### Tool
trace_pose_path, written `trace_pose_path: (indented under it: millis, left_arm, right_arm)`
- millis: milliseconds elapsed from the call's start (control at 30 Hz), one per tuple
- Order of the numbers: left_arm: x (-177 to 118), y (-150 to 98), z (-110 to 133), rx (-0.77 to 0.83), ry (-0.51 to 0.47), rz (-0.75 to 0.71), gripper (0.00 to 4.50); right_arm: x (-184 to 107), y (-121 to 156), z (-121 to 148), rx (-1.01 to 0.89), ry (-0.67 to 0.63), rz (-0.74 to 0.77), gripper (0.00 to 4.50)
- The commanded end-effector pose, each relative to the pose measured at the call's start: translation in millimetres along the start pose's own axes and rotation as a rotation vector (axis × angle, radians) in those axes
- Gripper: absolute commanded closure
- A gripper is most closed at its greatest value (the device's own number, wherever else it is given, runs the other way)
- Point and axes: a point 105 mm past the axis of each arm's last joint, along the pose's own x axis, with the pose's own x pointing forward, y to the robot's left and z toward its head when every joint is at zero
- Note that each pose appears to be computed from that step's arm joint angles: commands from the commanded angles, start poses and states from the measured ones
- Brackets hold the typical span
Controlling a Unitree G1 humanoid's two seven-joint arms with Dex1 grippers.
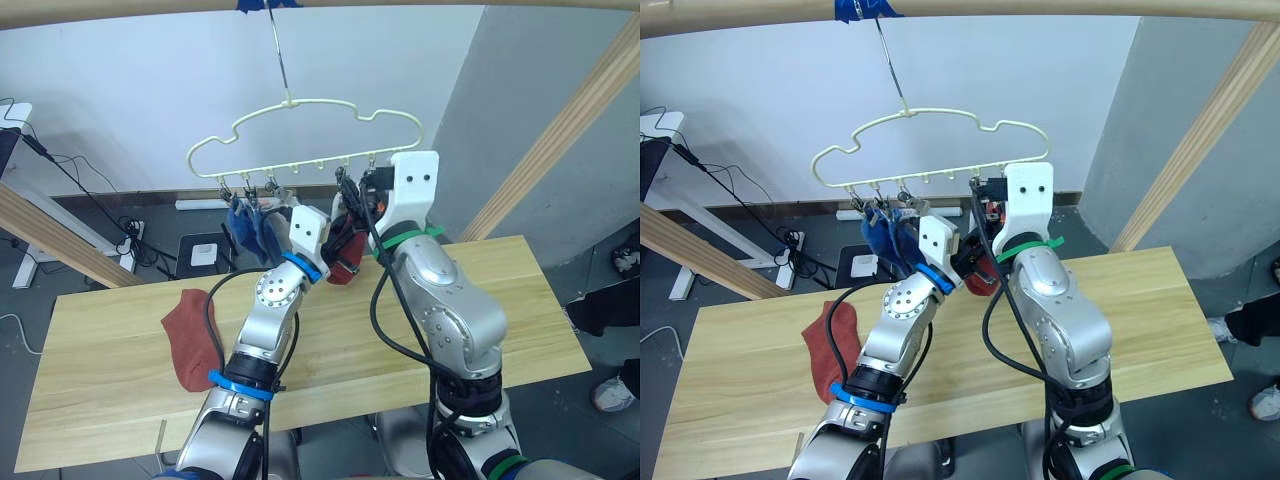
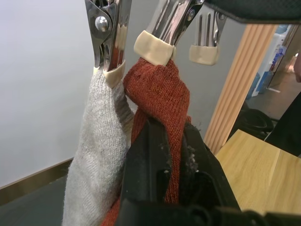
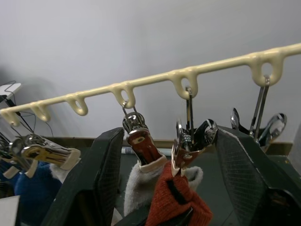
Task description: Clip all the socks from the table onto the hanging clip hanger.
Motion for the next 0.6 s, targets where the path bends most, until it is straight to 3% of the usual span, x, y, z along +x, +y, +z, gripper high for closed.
trace_pose_path:
  millis: [33, 333, 600]
  left_arm:
    - [2, -1, 13, 0.015, -0.030, -0.026, 3.33]
    - [-13, -14, 12, 0.061, 0.004, -0.186, 0.55]
    - [-49, -11, 36, 0.081, 0.021, -0.364, 0.55]
  right_arm:
    - [-14, 4, 14, -0.003, -0.045, 0.068, 1.37]
    - [-46, -5, 10, -0.156, -0.007, 0.172, 1.37]
    - [-45, -30, 6, -0.274, -0.009, 0.059, 1.37]
